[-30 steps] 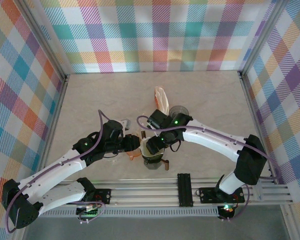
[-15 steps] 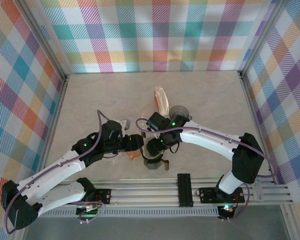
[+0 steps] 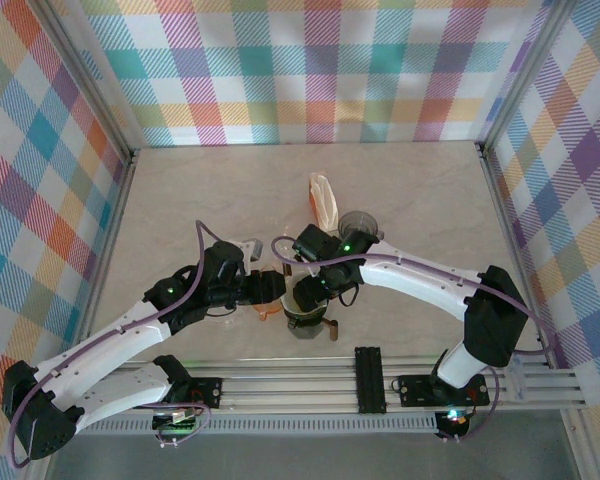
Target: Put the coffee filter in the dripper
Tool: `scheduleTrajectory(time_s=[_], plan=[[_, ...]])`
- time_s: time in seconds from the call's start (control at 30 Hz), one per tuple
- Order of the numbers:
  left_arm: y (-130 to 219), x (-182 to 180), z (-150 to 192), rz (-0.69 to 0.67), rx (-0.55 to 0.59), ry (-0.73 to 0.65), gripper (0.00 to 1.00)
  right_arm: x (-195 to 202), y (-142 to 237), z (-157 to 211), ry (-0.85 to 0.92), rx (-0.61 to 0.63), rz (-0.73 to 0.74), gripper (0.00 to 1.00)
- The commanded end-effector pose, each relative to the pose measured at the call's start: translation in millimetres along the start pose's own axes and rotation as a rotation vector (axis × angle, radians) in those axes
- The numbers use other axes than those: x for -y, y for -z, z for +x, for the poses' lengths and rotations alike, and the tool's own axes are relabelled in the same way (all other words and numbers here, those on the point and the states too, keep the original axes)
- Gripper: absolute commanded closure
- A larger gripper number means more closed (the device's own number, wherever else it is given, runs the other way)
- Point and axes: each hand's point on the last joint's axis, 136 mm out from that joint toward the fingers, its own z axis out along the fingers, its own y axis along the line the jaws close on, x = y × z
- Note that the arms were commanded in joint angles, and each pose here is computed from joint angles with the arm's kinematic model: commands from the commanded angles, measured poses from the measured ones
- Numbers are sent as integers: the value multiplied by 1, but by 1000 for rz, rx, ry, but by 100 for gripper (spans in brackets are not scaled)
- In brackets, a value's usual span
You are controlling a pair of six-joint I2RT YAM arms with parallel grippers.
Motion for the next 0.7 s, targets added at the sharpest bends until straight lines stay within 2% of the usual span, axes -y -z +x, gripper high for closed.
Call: scheduleTrajectory(time_s=[0.0,0.17,0.37,0.67], plan=[[-3,-3,13,-17,-48,-26,57,1,-3,-1,-18,5,7,21],[-3,-4,14,-25,-59,-35,66,-2,6,-6,-18,23,-3,20],[-4,-2,13,-28,-59,-37,68,-7,22,-10,-19,59,-32,20],[-4,-2,11,-28,-50,-32,67,1,-2,5,-40,11,-3,19]])
